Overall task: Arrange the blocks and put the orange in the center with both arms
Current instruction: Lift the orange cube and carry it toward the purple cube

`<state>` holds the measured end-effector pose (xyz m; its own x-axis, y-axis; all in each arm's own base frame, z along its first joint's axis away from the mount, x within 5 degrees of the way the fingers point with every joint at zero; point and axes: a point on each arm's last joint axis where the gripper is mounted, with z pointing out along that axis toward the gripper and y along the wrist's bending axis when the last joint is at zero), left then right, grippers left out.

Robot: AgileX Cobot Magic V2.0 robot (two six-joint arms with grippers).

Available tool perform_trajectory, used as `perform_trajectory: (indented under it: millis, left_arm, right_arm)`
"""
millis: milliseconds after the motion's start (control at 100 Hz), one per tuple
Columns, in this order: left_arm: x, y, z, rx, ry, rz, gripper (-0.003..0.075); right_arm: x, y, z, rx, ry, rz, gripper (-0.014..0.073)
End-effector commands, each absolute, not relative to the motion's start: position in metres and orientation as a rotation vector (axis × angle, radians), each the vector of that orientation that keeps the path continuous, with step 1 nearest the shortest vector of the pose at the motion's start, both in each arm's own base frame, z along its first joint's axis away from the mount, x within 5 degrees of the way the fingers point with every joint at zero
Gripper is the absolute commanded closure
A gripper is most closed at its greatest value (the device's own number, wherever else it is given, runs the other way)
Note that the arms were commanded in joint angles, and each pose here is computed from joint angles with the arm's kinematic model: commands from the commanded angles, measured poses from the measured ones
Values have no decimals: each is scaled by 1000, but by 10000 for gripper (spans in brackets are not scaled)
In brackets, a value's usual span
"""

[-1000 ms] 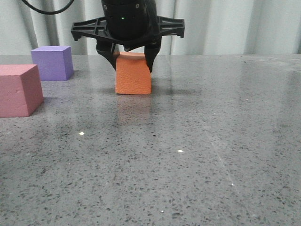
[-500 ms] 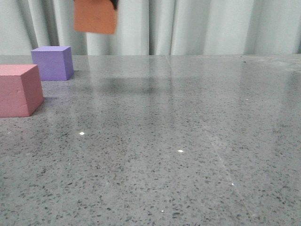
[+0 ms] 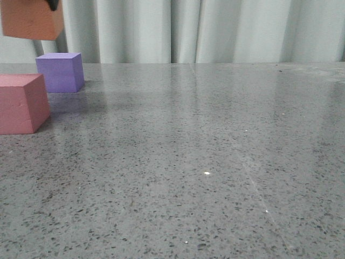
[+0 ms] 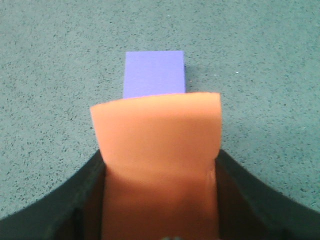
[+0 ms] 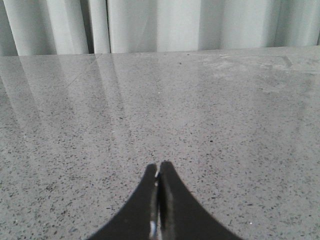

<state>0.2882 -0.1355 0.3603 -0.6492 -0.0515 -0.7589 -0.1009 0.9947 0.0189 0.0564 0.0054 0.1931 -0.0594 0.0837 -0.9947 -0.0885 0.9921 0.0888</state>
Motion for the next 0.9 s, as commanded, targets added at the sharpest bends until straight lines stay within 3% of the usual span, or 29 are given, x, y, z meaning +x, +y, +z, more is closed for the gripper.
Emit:
perform_trajectory:
  millis: [0, 290, 890]
  left_arm:
    - [283, -124, 380, -109, 2174, -14, 613]
    - [294, -115, 366, -20, 2193, -68, 613]
    - [308, -119, 348, 33, 2237, -19, 613]
  right_arm:
    - [54, 5, 207, -2, 1502, 135, 662]
    - [54, 5, 207, -2, 1502, 135, 662]
    - [54, 5, 207, -2, 1502, 135, 662]
